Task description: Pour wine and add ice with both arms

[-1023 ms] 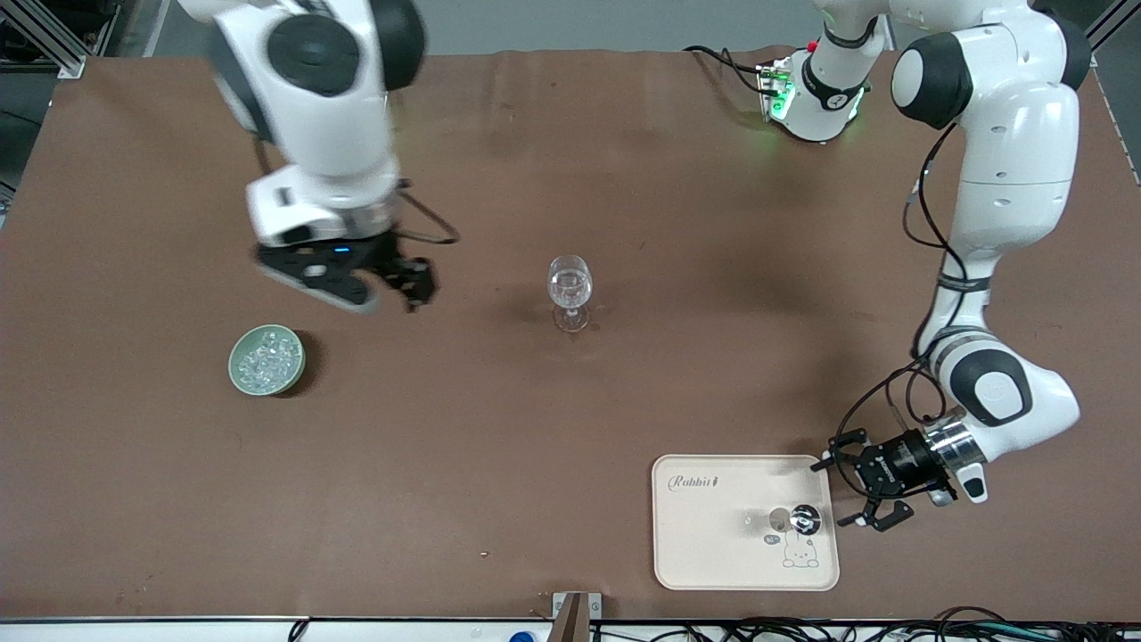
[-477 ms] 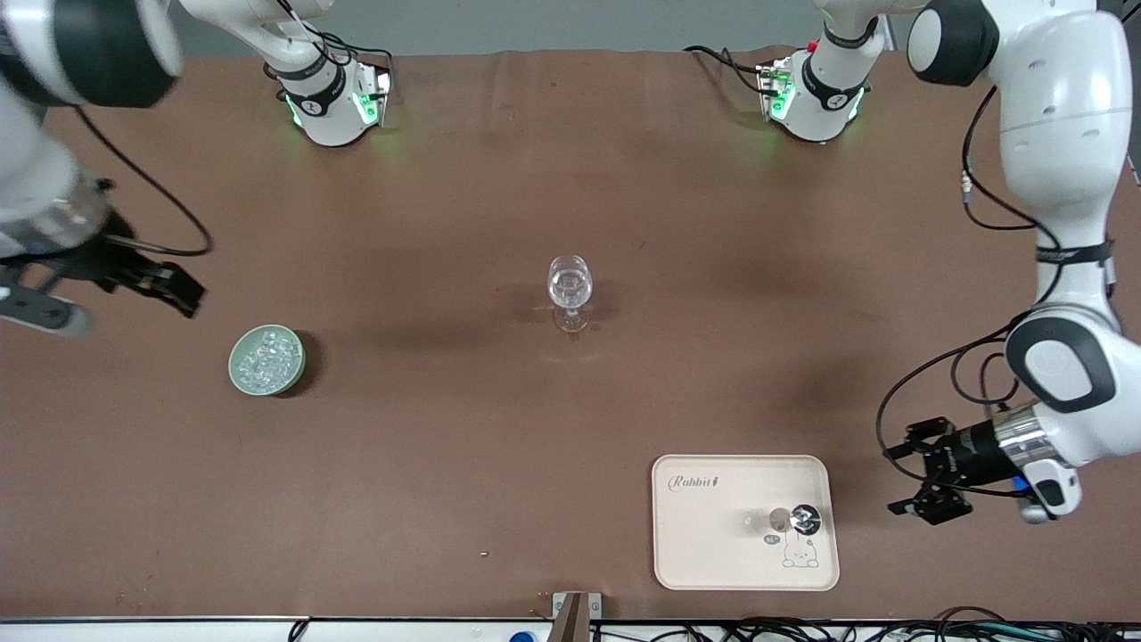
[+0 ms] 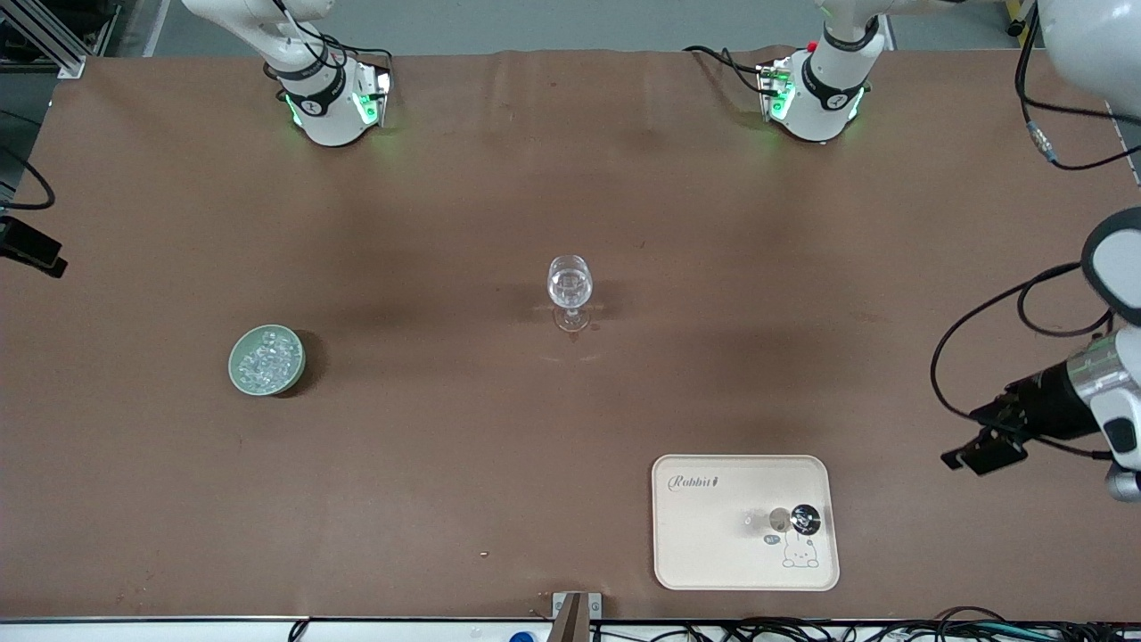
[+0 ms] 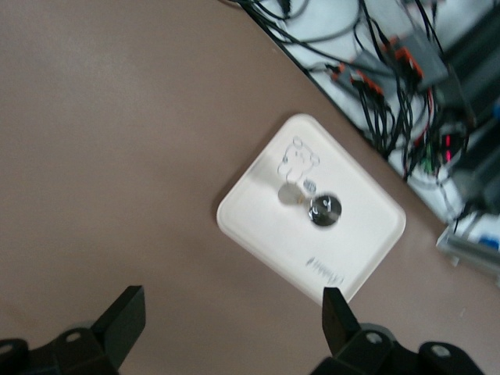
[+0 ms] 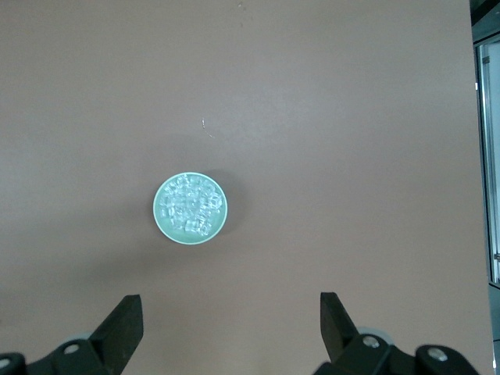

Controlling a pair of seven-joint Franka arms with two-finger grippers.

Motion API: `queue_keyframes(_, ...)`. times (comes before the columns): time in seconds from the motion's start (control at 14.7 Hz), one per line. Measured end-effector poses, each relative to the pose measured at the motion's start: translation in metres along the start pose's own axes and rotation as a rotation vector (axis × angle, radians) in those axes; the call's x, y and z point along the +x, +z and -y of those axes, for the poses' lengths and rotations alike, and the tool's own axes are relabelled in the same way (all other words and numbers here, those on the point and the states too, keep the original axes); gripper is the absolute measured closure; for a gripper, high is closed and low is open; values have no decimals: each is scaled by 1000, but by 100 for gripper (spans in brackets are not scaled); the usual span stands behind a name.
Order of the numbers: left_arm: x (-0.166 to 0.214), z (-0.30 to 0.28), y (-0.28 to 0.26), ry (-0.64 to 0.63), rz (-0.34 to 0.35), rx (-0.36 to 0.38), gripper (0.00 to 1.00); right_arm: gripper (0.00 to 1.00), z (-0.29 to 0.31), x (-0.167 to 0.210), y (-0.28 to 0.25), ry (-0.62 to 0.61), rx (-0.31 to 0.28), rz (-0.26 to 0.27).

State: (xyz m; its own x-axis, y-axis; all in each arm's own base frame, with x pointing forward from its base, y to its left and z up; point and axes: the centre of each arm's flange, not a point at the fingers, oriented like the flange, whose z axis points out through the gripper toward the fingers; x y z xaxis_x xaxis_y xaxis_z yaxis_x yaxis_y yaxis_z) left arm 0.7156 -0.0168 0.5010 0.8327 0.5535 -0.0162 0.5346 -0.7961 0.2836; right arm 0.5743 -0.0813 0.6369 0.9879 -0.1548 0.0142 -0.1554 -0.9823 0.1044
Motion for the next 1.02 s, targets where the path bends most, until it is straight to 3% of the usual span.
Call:
queue_keyframes(0.34, -35, 8, -90, 324, -8, 12, 0, 0, -23, 0, 7, 16, 46, 14)
queue_keyframes(0.48, -53, 13, -116, 420, -31, 91, 0, 0, -17, 0, 7, 5, 49, 14)
queue_keyframes(0.68, -108, 4, -138, 508, -35, 143, 0, 0, -10, 0, 6, -7, 53, 12)
queue_keyframes(0.82, -139, 14, -145, 537, -22, 153, 0, 0, -1, -1, 3, -17, 86, 8)
queue_keyframes(1.02, -163, 32, -149, 581, -10, 161, 0, 0, 9, -8, -3, -12, 115, 21)
